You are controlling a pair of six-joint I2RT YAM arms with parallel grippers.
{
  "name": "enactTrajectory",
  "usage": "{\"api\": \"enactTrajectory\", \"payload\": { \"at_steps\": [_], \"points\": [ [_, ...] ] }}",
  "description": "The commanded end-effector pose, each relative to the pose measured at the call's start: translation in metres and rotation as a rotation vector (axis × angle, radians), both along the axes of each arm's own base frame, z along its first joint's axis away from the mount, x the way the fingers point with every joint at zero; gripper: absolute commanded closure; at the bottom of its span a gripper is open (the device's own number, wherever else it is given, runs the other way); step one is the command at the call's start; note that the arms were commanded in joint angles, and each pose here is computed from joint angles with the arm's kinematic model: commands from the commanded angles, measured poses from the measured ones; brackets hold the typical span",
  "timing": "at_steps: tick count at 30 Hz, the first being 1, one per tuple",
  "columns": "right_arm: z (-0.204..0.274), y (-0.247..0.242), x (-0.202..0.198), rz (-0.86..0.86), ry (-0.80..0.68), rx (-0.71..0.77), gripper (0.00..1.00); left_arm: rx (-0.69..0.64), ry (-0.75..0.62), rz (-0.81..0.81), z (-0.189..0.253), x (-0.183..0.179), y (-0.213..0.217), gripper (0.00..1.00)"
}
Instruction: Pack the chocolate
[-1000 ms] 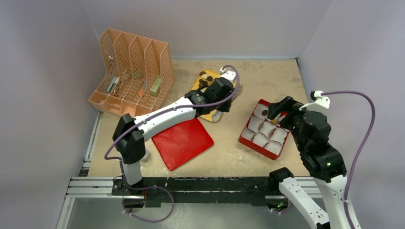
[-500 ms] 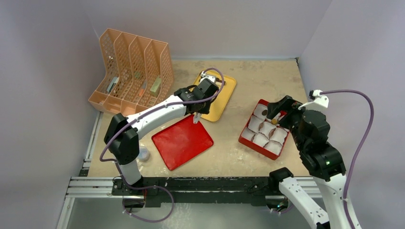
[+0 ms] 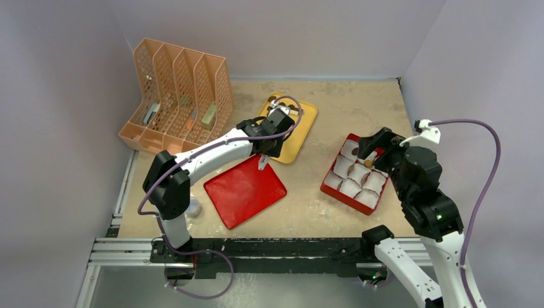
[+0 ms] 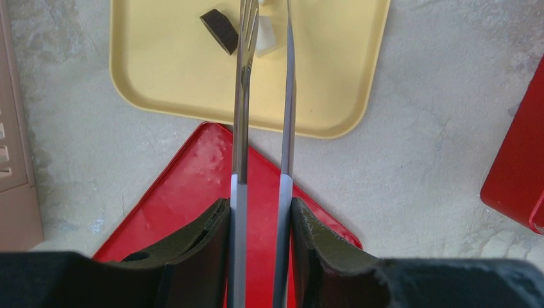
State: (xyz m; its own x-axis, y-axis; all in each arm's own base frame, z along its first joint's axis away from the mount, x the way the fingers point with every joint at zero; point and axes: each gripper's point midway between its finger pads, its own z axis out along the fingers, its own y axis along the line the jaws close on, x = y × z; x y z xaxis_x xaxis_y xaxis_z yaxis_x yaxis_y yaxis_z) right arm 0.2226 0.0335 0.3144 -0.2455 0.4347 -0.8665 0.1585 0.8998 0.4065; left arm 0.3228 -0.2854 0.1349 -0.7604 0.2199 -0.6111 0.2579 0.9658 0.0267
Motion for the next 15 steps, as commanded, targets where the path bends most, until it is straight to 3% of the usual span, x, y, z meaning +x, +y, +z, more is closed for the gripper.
{"api": "enactTrajectory", "payload": {
  "at_steps": [1,15],
  "points": [
    [0.0078,0.0009,0.0039,-0.004,-0.038,0.014,0.03,-0.011,-0.03,0.014,0.0079,0.0083,0.0002,0.65],
    [0.0067,0.003,0.0053,0.001,-0.036,0.023,0.03,-0.001,-0.042,0.029,0.0129,0.0046,0.0093,0.65]
  ]
}}
